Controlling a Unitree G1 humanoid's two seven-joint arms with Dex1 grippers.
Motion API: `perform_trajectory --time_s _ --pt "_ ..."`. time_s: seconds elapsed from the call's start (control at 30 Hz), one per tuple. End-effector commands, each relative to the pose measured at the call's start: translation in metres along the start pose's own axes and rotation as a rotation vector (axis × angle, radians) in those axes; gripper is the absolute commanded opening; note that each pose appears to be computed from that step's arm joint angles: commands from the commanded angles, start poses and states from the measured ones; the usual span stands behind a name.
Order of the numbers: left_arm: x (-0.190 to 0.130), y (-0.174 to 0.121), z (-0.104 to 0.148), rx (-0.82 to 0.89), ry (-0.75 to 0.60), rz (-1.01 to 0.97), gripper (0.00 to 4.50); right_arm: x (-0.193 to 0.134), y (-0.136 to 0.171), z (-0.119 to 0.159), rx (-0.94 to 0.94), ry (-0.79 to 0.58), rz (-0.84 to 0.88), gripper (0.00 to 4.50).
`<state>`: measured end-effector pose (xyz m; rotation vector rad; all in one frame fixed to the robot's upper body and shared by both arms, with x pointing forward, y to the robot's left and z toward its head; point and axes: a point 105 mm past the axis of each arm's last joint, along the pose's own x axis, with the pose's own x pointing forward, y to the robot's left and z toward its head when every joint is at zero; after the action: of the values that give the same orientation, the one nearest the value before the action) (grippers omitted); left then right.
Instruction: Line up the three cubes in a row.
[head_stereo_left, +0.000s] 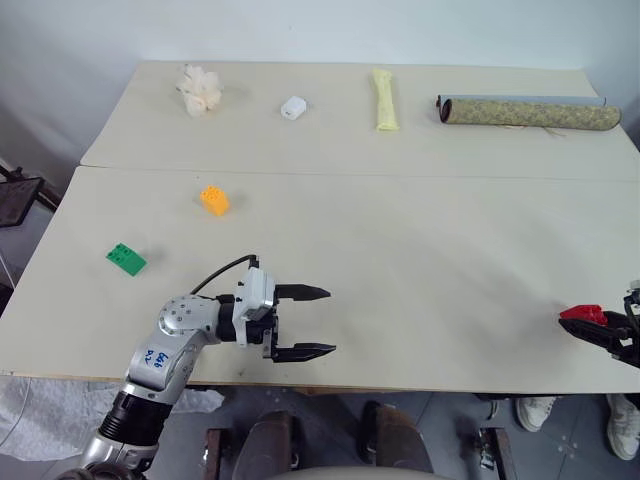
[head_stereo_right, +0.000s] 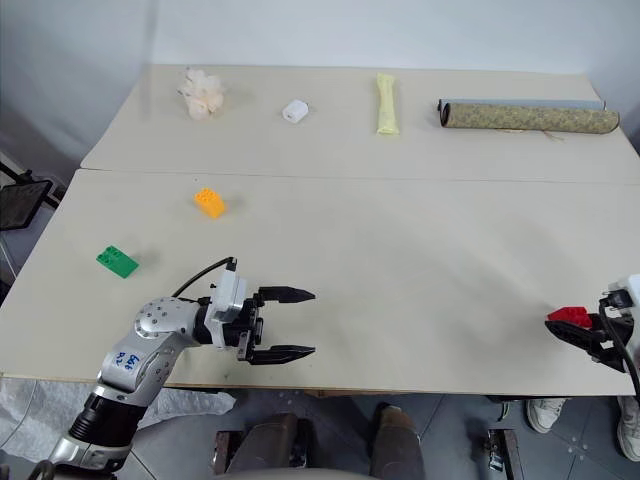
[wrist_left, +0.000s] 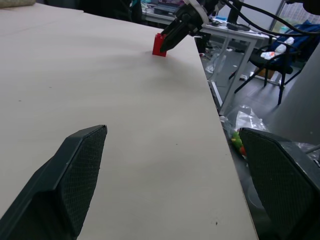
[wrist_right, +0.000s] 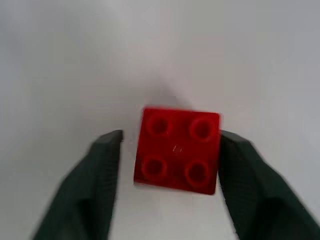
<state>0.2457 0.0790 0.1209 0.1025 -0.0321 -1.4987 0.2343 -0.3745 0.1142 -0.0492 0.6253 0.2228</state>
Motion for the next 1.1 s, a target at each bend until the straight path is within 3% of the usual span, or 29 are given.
perform_trajectory --time_s 0.03,0.17,0.27,0.33,0.57,1.0,1.1 --pt "-0.003 0.001 0.005 0.038 -0.005 0.020 4.50 0.001 -0.002 0.007 -0.044 -0.028 -0.001 1.49" --pt "-0.010 0.005 0.002 0.043 0.004 0.055 4.50 0.005 0.016 0.022 -0.143 -0.047 0.100 1.51" --pt "-0.037 0.013 -0.005 0.051 0.012 0.173 4.50 0.020 0.084 0.072 -0.497 -0.114 0.447 1.51" --pt "-0.050 0.016 -0.005 0.049 0.002 0.237 4.50 0.031 0.121 0.090 -0.696 -0.117 0.626 1.51" --pt "-0.063 0.010 -0.001 0.057 0.006 0.282 4.50 0.080 0.187 0.118 -1.001 -0.074 0.937 1.51" --pt "-0.072 0.001 0.001 0.076 0.034 0.361 4.50 0.128 0.205 0.114 -1.096 0.022 1.000 1.51" --pt "-0.077 0.003 0.002 0.080 0.036 0.403 4.50 0.127 0.205 0.117 -1.110 -0.021 0.996 2.51"
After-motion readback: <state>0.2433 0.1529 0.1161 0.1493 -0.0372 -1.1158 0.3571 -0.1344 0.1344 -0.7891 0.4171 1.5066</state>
